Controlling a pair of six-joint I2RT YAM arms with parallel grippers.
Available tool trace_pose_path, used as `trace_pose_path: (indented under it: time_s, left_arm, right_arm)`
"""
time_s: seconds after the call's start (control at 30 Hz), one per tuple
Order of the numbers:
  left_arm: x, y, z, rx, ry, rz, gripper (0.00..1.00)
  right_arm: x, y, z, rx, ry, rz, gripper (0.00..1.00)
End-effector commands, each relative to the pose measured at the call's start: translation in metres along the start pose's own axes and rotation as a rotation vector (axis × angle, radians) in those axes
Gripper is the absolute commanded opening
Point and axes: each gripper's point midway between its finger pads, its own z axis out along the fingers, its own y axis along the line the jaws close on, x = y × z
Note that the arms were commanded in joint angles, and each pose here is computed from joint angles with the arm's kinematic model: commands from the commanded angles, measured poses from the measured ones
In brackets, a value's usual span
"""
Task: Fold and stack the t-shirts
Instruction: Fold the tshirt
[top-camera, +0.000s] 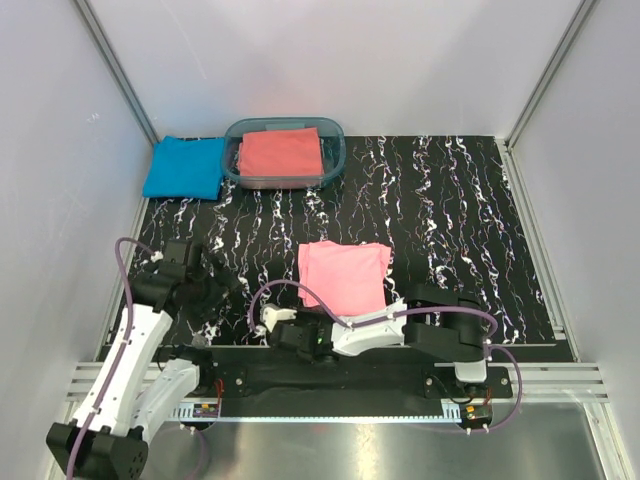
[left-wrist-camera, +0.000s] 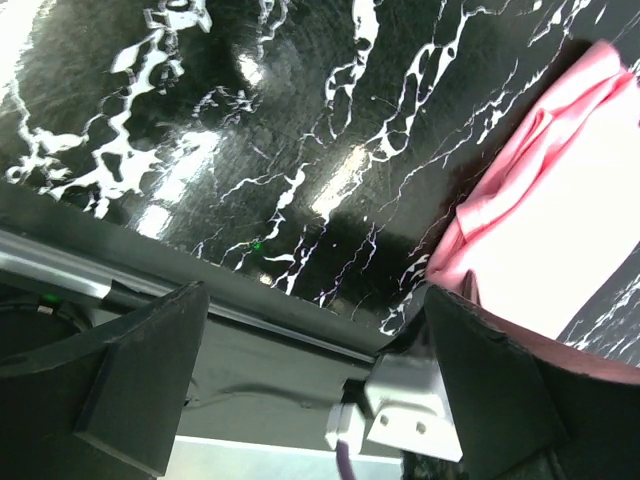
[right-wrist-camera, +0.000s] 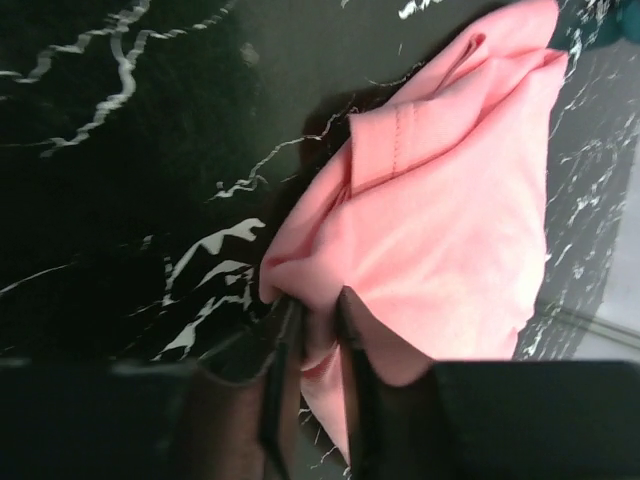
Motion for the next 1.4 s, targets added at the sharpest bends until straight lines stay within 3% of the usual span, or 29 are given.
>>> trace_pose_path:
  time_s: [0.0,0.17,0.3,0.5,0.77,1.03,1.37]
  left_arm:
    - [-0.008,-0.038,0.002,0.154,0.025,0.069,0.97]
    - [0.008,-0.076,0.019,0.33,0.203,0.073,0.99]
    - [0.005,-0.104,0.032,0.439,0.266,0.052,0.99]
    - [0.007,-0.133,0.056,0.551,0.381,-0.093,0.99]
    - [0.019,-0.145,0.098,0.442,0.511,-0.19,0.99]
    - [0.034,-0.168,0.128,0.441,0.54,-0.216,0.99]
    - [0.025,-0.194,0.143,0.529,0.513,-0.228,0.99]
  right_arm:
    - [0.0,-0.009,0.003,-0.059,0.002,0.045,0.24]
    - [-0.021,-0.033,-0.016,-0.111,-0.061,0.099,0.1]
    - [-0.027,-0.052,-0.02,-0.105,-0.075,0.137,0.01]
    - [-0.034,-0.073,-0.033,-0.104,-0.11,0.19,0.0]
    - [-0.027,-0.09,-0.041,-0.109,-0.122,0.246,0.0]
    - [-0.021,-0.093,-0.043,-0.125,-0.12,0.272,0.0]
    - [-0.017,-0.098,-0.039,-0.135,-0.109,0.294,0.0]
